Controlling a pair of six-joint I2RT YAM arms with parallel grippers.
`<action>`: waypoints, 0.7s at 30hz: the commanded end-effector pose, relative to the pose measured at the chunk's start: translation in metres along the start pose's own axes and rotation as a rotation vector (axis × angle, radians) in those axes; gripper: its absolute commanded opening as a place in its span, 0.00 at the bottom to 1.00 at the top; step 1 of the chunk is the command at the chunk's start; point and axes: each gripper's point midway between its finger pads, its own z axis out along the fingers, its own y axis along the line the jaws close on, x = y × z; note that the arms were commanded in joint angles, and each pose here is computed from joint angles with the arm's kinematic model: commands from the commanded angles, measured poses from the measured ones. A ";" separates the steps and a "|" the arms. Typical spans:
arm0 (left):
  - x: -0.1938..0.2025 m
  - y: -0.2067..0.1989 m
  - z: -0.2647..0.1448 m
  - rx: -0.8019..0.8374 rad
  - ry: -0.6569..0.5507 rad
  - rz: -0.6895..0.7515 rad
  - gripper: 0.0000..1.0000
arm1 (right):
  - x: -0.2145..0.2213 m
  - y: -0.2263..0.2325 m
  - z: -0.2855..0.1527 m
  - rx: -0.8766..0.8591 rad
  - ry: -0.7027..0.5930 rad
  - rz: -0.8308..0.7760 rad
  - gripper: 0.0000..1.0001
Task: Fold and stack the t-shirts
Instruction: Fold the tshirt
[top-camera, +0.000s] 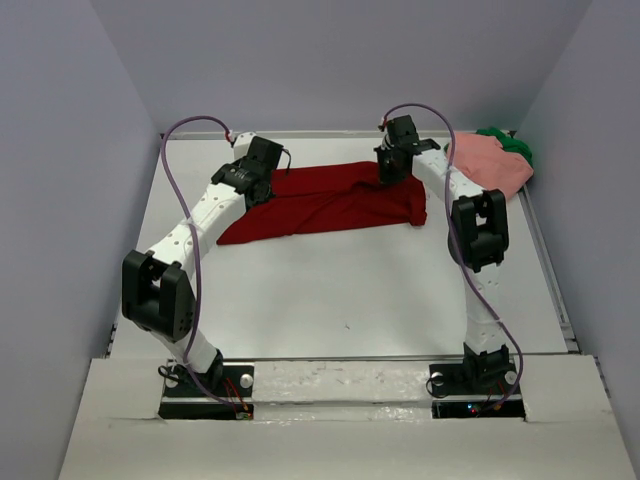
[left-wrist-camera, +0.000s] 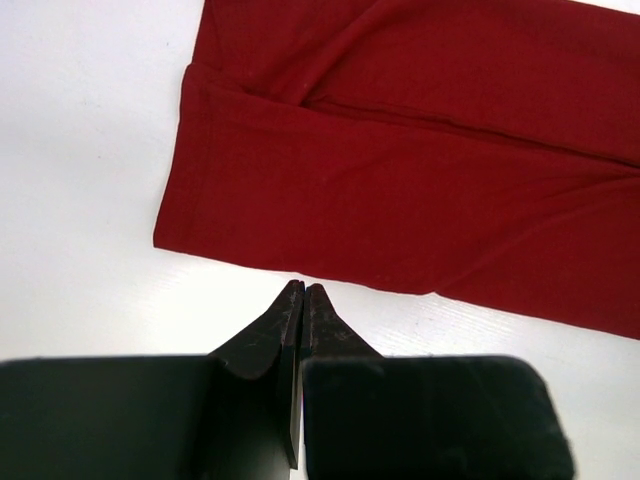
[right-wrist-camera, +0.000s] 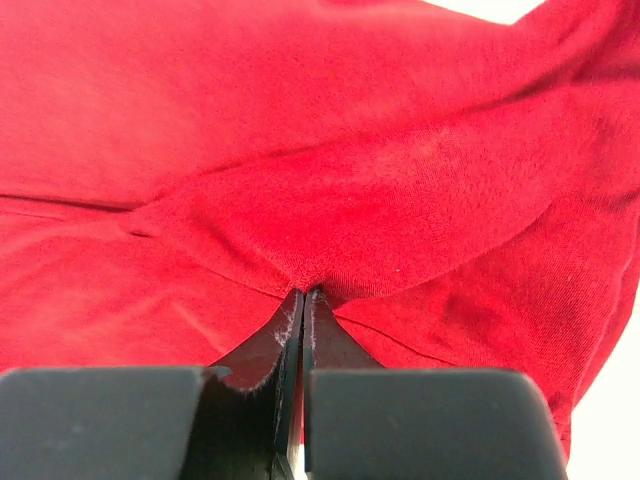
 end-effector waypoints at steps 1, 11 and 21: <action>0.001 -0.005 0.001 0.021 -0.002 0.010 0.10 | -0.043 0.014 -0.014 -0.020 -0.119 -0.058 0.00; 0.009 -0.012 0.006 0.044 0.025 0.030 0.10 | -0.077 0.022 0.016 -0.061 -0.161 -0.149 0.00; 0.012 -0.017 -0.006 0.053 0.024 0.064 0.10 | -0.072 0.023 0.057 -0.088 -0.160 -0.198 0.79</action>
